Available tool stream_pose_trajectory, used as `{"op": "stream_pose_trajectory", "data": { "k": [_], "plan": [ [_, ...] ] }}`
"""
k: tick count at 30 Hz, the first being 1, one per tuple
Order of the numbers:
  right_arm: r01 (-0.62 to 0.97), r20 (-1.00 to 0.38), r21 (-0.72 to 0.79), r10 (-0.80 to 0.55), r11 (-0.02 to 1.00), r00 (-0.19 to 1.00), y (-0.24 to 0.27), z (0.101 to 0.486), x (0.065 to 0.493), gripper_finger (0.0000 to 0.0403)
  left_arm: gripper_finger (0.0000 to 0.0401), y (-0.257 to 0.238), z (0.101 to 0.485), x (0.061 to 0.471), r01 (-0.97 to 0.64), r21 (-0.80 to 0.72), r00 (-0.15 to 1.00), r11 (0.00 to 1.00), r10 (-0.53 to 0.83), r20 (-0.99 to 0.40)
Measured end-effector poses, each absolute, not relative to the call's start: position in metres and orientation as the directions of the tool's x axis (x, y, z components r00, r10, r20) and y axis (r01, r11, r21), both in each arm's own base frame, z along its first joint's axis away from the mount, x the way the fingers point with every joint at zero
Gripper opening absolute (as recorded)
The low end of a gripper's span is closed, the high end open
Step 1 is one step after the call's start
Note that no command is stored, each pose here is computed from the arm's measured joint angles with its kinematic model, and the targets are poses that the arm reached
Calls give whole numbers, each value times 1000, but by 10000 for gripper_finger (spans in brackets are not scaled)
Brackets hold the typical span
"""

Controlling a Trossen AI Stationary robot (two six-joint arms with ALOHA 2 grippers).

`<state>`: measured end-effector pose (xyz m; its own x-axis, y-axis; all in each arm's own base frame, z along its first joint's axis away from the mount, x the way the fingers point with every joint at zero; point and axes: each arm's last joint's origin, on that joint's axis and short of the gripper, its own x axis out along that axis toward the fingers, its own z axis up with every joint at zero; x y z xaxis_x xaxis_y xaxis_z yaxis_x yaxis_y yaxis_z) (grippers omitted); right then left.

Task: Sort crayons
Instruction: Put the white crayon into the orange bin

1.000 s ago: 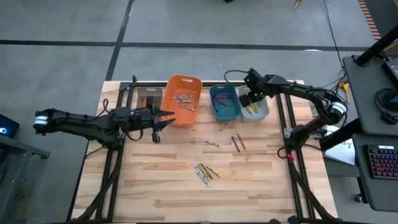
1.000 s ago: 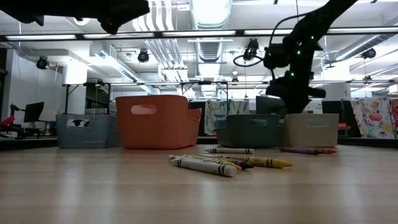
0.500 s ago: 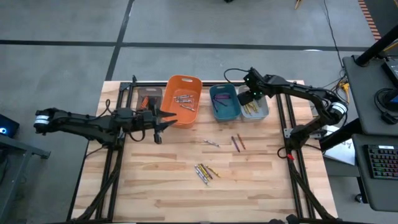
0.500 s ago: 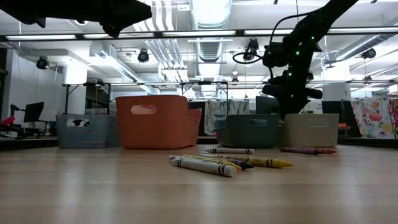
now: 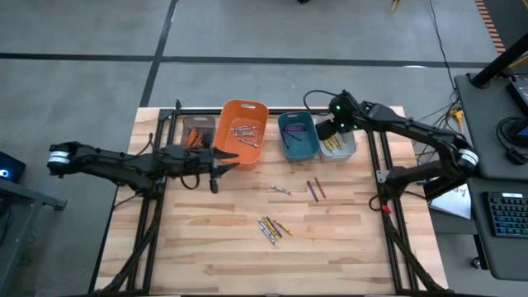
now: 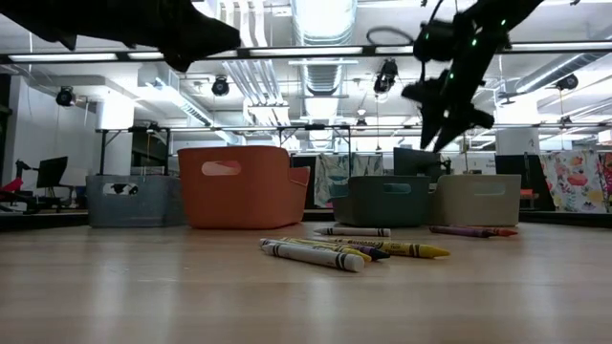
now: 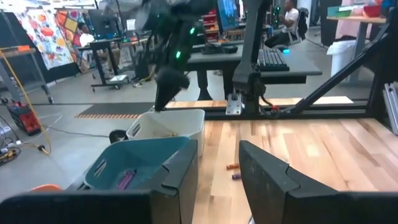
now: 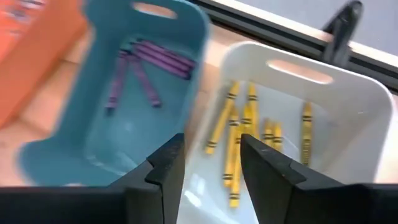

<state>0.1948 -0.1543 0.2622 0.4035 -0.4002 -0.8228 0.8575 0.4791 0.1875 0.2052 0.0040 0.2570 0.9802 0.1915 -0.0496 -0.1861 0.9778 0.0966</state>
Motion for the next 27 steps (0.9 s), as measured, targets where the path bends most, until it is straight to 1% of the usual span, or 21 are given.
{"op": "stream_pose_trajectory", "data": {
  "k": [4,8,10,14,16,20,27],
  "plan": [
    [813,-782,239,-391,530,485,-131,276,201,139,100,4,255,209,-186,97,980,978,191,-51],
    [755,-747,301,-349,582,566,-106,282,215,141,100,4,253,211,-185,98,980,978,191,-58],
    [714,-721,341,-318,611,616,-92,284,226,141,100,4,253,211,-185,98,980,978,191,-55],
    [588,-659,393,-230,707,716,-62,285,249,140,100,4,253,211,-186,98,980,978,191,-54],
    [537,-630,421,-190,731,753,-50,286,257,139,100,4,253,211,-186,98,980,978,191,-53],
    [482,-611,455,-131,749,780,-30,282,270,137,100,4,254,211,-187,96,980,978,191,-45],
    [432,-634,490,-30,757,772,-6,262,292,137,100,4,260,211,-192,84,981,978,191,16]
  ]
}}
